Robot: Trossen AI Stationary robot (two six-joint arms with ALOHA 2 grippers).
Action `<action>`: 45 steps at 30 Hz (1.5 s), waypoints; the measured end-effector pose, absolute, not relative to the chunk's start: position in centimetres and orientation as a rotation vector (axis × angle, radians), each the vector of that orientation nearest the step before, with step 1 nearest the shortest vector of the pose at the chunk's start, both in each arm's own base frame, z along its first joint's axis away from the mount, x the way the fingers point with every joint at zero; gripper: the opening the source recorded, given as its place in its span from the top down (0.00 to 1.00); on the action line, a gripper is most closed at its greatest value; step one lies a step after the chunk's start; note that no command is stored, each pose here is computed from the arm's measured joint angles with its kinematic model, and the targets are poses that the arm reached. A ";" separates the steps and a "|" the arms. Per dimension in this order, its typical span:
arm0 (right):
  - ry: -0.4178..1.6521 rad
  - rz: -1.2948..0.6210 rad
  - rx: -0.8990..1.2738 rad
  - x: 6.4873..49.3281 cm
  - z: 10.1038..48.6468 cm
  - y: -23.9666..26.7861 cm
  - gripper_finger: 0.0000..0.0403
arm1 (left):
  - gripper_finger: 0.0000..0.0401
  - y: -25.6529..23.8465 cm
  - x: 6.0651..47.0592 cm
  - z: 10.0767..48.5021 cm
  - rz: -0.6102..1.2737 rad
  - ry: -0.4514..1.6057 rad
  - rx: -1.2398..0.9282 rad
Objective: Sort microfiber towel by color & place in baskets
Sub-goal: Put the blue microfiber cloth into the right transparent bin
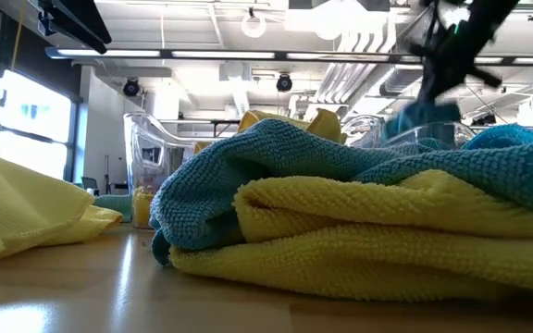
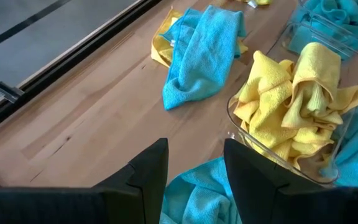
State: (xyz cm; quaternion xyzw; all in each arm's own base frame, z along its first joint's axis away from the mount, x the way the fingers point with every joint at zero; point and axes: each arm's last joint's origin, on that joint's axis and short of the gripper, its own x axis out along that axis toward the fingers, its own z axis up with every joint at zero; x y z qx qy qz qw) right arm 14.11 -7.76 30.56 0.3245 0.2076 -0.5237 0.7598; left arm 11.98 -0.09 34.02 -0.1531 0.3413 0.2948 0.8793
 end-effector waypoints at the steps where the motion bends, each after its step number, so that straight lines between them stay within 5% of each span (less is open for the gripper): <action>1: 0.426 -1.127 0.699 13.9 31.8 -7.2 0.99 | 0.64 -0.1 12.0 34.0 0.613 0.712 -0.320; 9: 0.310 -1.020 0.665 14.6 39.2 -2.9 1.00 | 0.64 -0.3 12.0 33.9 0.551 0.744 -0.354; 16: 0.421 -0.988 0.669 17.3 41.0 1.2 1.00 | 0.64 -0.4 12.0 33.9 0.519 0.761 -0.372; 34: 0.775 -0.989 0.849 19.8 37.4 7.6 1.00 | 0.64 -0.5 12.0 33.9 0.495 0.778 -0.366; 45: 1.055 -1.132 0.950 15.9 31.5 5.9 1.00 | 0.64 -0.5 12.0 33.8 0.485 0.783 -0.367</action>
